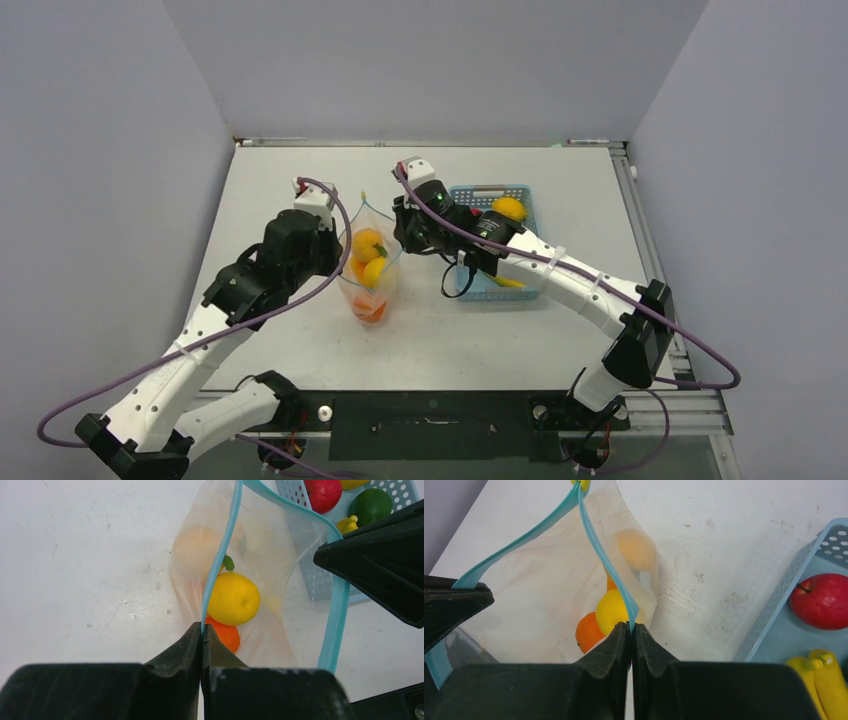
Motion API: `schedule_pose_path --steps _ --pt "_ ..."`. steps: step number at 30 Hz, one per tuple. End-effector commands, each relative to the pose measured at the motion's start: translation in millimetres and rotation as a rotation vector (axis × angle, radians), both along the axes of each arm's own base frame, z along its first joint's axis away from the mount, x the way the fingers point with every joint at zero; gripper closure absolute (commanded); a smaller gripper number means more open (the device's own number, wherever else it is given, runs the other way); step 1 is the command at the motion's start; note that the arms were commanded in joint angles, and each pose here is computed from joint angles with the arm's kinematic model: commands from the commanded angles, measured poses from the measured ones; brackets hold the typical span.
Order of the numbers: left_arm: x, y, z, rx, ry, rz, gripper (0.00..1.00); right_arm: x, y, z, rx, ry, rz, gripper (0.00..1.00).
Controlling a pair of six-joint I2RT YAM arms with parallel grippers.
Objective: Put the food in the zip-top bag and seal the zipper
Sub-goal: Adjust the zipper food storage bag at the center of the board.
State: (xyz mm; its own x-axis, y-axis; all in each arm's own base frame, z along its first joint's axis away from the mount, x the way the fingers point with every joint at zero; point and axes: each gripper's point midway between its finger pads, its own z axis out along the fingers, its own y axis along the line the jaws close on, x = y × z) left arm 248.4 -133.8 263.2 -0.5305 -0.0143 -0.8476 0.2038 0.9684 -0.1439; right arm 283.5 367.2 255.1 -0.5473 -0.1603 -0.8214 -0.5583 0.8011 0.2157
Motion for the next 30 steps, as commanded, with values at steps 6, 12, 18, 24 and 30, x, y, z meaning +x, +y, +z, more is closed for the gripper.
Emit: schedule_pose_path --steps 6,12,18,24,30 --pt "11.7 -1.0 -6.1 -0.040 -0.023 0.012 1.00 5.7 -23.2 14.9 0.009 -0.039 -0.063 0.95" --pt "13.7 10.2 -8.5 -0.029 -0.044 0.052 1.00 9.6 -27.0 9.9 0.006 -0.031 -0.074 0.94" --pt "13.9 13.8 -14.5 -0.047 -0.052 0.055 1.00 9.4 -24.1 5.8 0.013 -0.019 -0.069 0.84" --pt "13.3 16.8 -13.7 -0.049 -0.066 0.052 1.00 9.1 -19.9 16.5 0.049 -0.031 -0.062 0.71" --pt "11.6 13.9 -14.9 -0.060 -0.065 0.032 1.00 6.9 -15.3 37.2 0.112 -0.055 -0.042 0.57"
